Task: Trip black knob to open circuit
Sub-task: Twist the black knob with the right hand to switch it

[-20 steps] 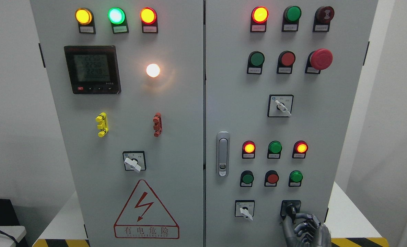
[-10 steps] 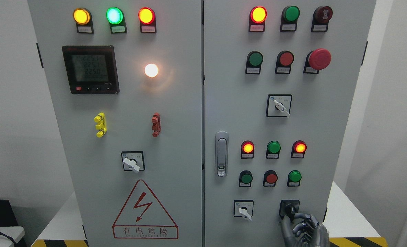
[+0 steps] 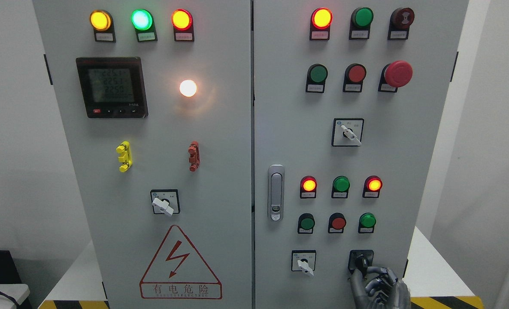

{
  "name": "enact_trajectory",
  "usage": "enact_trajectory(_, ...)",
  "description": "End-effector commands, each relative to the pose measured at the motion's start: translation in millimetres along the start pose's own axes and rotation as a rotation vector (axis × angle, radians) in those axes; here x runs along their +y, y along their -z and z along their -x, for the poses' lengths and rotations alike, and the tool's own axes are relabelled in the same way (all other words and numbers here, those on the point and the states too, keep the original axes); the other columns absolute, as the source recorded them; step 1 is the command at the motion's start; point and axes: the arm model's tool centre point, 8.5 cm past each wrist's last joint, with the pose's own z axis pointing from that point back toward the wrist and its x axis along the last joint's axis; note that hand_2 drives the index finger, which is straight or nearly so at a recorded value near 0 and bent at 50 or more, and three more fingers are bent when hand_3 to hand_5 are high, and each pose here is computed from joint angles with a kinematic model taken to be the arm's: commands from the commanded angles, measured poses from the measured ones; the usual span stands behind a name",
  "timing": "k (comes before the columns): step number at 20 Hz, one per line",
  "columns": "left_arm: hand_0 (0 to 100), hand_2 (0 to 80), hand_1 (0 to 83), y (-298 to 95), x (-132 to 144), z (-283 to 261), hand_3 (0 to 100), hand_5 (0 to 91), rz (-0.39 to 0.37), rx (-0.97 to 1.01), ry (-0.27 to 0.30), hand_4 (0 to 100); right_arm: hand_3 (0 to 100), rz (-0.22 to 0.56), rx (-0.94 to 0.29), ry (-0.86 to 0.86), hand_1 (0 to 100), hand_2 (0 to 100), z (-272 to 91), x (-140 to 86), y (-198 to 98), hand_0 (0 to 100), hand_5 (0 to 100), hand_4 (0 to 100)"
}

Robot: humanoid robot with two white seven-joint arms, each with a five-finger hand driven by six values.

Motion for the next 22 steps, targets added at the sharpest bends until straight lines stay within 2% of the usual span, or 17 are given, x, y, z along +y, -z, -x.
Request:
enact_trajectory(1, 12, 0.0, 38.9, 0.5, -0.9, -5.1, 0, 0.0, 0.005, -0.009, 0.034, 0, 90, -0.013, 0.005, -0.001, 77, 55, 1.7, 3.8, -0.8, 44, 96, 92)
enact_trajectory(22, 12, 0.0, 38.9, 0.5, -0.9, -5.1, 0, 0.0, 0.005, -0.009, 0.032, 0, 91, -0.024, 0.037, 0.029, 75, 56, 3.2, 6.3, 0.3, 43, 96, 93)
